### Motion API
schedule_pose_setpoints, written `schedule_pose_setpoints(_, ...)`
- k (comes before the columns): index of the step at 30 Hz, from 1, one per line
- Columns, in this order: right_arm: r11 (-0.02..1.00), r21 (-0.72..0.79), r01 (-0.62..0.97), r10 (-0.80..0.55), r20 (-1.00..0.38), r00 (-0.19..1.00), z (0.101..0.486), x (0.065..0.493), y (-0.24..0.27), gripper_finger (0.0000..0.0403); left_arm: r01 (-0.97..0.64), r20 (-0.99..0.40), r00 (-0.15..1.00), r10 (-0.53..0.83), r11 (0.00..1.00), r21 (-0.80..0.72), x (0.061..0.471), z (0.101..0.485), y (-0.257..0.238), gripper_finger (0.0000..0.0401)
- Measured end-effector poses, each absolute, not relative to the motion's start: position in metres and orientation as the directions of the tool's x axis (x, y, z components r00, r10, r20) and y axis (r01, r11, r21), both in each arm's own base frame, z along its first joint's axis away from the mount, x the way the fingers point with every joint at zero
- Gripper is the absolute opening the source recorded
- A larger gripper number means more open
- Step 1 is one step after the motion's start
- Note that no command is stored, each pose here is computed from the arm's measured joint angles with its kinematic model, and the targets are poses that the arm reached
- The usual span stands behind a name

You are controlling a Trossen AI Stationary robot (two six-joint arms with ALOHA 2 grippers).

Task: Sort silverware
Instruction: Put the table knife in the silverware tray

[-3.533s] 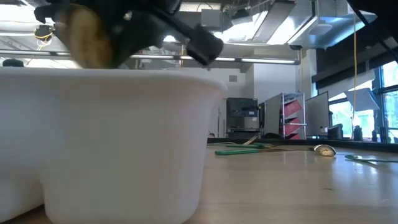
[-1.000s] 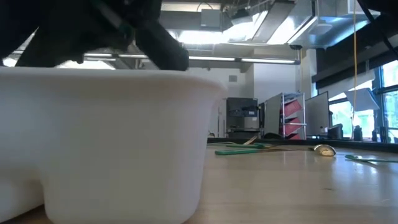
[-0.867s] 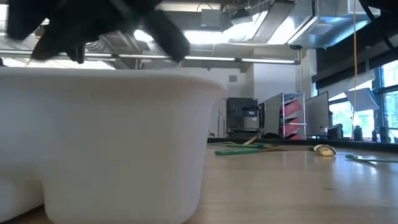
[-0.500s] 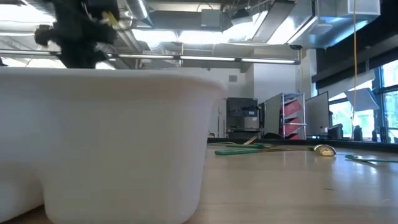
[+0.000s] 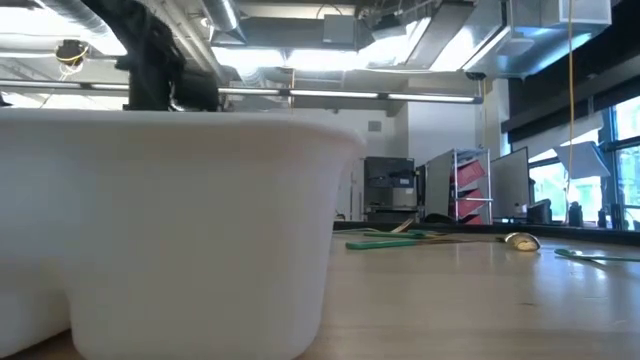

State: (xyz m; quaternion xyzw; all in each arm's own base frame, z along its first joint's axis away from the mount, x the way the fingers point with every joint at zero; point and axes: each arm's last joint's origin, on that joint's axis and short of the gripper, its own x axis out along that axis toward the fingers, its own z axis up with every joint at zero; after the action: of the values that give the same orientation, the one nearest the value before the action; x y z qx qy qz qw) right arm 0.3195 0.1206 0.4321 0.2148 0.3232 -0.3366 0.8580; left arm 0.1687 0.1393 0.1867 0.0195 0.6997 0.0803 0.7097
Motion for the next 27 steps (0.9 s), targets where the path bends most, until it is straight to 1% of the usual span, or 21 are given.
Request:
schedule_pose_setpoints(7,0.756,0.058,0.652,-0.415,-0.728,0.546,0.443,0.317,0.088,0.0099,-0.004,-0.980,-0.051,0.193,0.981,0.193,0.165,0.172,0.164,0.0090)
schedule_pose_setpoints(15,0.767,0.036,0.641,-0.424,-0.721,0.548,0.457,0.306,0.060,0.0099,-0.001,-0.981,-0.078,0.175,0.984,0.176,0.150,0.166,0.176,0.0090)
schedule_pose_setpoints(20,0.778,0.030,0.628,-0.429,-0.706,0.564,0.466,0.296,0.054,0.0099,0.014,-0.986,-0.072,0.152,0.988,0.151,0.142,0.159,0.177,0.0090)
schedule_pose_setpoints(27,0.777,0.037,0.629,-0.435,-0.690,0.578,0.472,0.288,0.052,0.0099,0.000,-0.976,-0.016,0.219,0.976,0.219,0.143,0.151,0.182,0.0090)
